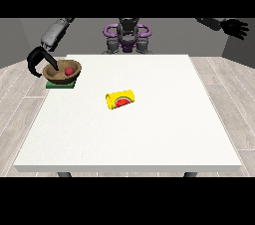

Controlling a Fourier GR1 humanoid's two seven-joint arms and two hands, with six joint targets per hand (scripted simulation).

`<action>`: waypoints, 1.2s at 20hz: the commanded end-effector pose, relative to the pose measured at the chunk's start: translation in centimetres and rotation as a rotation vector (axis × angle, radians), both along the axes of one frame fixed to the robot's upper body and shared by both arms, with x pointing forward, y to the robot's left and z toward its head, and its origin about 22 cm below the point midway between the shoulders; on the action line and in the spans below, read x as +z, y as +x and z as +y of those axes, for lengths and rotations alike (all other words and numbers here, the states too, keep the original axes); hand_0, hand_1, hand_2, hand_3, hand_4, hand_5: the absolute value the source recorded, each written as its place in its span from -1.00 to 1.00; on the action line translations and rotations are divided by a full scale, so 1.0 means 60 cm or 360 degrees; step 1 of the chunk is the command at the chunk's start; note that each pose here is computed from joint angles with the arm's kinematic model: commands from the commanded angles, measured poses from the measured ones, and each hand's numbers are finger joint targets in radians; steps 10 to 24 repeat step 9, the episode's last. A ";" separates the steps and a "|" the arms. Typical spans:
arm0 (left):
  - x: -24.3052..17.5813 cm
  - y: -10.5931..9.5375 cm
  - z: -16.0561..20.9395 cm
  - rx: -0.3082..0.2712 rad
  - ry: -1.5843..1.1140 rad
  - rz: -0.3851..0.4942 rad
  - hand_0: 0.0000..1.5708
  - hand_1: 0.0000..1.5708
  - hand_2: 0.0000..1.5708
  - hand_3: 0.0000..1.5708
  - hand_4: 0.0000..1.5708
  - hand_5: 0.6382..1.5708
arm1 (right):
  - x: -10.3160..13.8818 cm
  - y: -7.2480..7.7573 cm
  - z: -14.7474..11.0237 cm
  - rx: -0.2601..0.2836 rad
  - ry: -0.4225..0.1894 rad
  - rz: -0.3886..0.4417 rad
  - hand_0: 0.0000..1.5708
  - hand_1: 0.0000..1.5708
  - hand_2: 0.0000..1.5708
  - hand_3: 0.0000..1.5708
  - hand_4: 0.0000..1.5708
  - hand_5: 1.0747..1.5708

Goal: Pick the cup and pour the ball into the bowl, then pick the bowl and place it on the pad

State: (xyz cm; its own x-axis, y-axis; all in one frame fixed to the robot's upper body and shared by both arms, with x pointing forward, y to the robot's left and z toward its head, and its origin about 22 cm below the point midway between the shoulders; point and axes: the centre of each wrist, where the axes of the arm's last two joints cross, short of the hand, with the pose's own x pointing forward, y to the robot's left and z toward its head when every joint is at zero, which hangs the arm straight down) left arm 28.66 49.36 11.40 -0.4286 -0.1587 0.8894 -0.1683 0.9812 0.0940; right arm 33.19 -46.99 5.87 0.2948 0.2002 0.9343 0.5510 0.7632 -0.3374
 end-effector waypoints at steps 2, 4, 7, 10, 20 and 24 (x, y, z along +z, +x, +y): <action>-0.024 0.034 -0.096 -0.0101 0.0009 0.0147 -1.00 -1.00 -1.00 -1.00 0.37 0.99 | -0.015 0.007 0.011 0.0039 0.0039 0.0118 -1.00 -1.00 -1.00 -0.85 -1.00 0.19; -0.033 0.059 -0.162 -0.0240 -0.0040 0.0156 -1.00 -1.00 -1.00 -1.00 0.15 0.97 | 0.025 0.009 -0.013 0.0036 0.0009 0.0183 -1.00 -1.00 -1.00 -1.00 -1.00 0.15; -0.058 0.058 -0.164 -0.0187 -0.0062 0.0337 -1.00 -1.00 -1.00 -1.00 0.15 0.97 | 0.077 0.046 0.013 0.0156 0.0035 0.0142 -1.00 -1.00 -1.00 -0.87 -0.66 0.22; -0.109 0.027 -0.136 -0.0092 -0.0061 0.0501 -1.00 -1.00 -1.00 -1.00 0.15 0.97 | 0.054 0.073 0.079 0.0360 0.0112 0.0101 -1.00 -1.00 -1.00 -1.00 -0.39 0.45; -0.109 0.027 -0.136 -0.0092 -0.0061 0.0501 -1.00 -1.00 -1.00 -1.00 0.15 0.97 | 0.054 0.073 0.079 0.0360 0.0112 0.0101 -1.00 -1.00 -1.00 -1.00 -0.39 0.45; -0.109 0.027 -0.136 -0.0092 -0.0061 0.0501 -1.00 -1.00 -1.00 -1.00 0.15 0.97 | 0.054 0.073 0.079 0.0360 0.0112 0.0101 -1.00 -1.00 -1.00 -1.00 -0.39 0.45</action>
